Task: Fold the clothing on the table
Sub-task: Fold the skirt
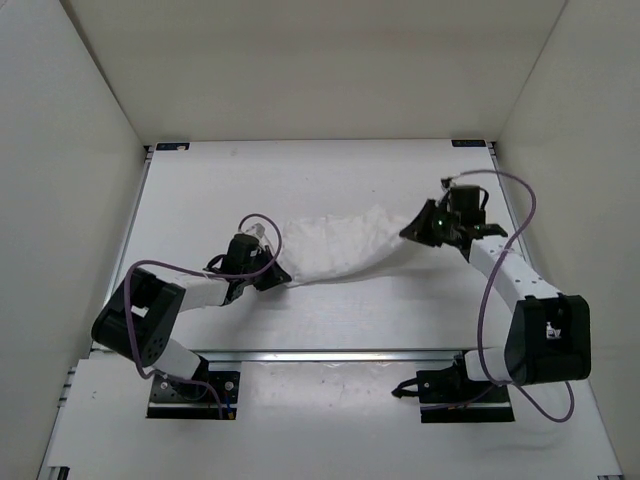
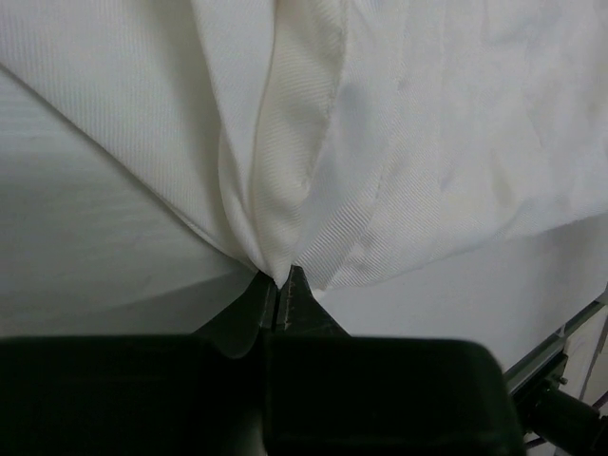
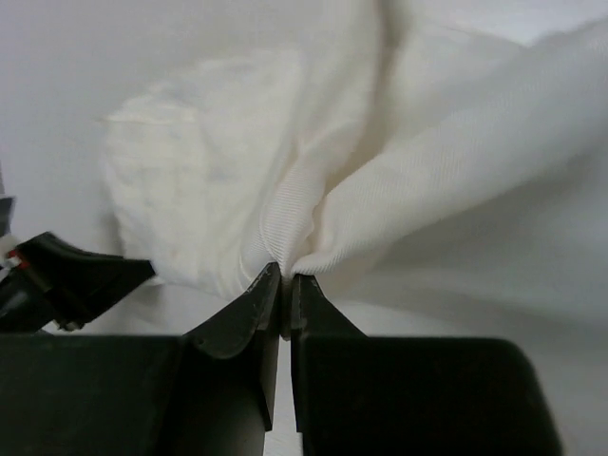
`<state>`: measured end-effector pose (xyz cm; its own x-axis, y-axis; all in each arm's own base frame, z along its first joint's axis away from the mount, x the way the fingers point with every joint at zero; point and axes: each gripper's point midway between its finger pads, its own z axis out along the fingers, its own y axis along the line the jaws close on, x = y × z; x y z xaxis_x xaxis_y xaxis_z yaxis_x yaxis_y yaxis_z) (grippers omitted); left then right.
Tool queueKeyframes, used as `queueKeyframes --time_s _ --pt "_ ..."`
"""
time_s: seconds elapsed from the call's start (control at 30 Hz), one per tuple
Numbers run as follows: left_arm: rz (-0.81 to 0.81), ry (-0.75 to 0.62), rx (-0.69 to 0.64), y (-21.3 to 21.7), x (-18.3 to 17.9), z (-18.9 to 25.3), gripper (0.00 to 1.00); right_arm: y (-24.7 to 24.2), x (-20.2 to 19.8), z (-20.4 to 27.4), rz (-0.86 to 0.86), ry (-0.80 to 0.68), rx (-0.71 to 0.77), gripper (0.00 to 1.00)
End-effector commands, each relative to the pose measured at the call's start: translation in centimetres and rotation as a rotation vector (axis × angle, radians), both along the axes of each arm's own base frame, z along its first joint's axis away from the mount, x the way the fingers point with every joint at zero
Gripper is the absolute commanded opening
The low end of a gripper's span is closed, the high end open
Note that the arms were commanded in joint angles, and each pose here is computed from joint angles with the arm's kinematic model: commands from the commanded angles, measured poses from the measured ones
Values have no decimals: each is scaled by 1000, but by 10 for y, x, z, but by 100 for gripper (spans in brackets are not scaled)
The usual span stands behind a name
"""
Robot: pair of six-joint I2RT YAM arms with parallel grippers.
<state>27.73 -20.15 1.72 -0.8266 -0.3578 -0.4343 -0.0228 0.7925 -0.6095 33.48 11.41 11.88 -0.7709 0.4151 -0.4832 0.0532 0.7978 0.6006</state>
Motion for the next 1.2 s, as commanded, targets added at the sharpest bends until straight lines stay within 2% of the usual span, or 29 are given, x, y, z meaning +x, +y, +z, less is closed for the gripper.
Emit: queueKeyframes --time_s 0.0,0.03,0.07,0.2,0.33,0.43,0.6,0.67,0.7,0.73,0.77,0.8,0.93,1.07,1.17 --pt "18 -52 -53 -13 22 16 0 34 16 50 217 -143 -136 0" --pt "12 -54 -53 -15 24 16 0 43 20 48 250 -141 -151 0" --pt "14 -62 -59 -17 28 18 0 65 22 62 306 -178 -147 0" --pt "20 -61 -73 -18 35 18 0 147 18 69 516 -226 -95 0" --pt "18 -59 -78 -18 35 16 0 218 1 53 702 -230 -117 0" --pt "16 -57 -79 -16 32 13 0 258 -20 27 793 -176 -120 0" --pt "3 -57 -98 -16 30 15 1 280 -40 -9 845 -97 -76 0" --pt "-5 -59 -105 -17 30 18 9 286 -46 -19 886 -65 -58 3" --pt "-3 -54 -100 -16 29 16 22 289 -47 -19 903 -48 -48 7" --pt "1 -50 -108 -14 27 17 31 290 -49 -18 912 -38 -45 17" --pt "3 -47 -114 -13 25 17 45 291 -50 -12 917 -55 -51 25" --pt "15 -48 -130 -10 26 21 53 289 -50 -4 910 -78 -60 28" --pt "63 -18 -157 6 16 27 64 273 -50 40 840 -183 -94 37" --pt "73 -29 -177 19 2 40 67 245 -39 57 719 -253 -138 43" --pt "75 -41 -173 26 -11 48 70 224 -33 69 633 -279 -110 45"
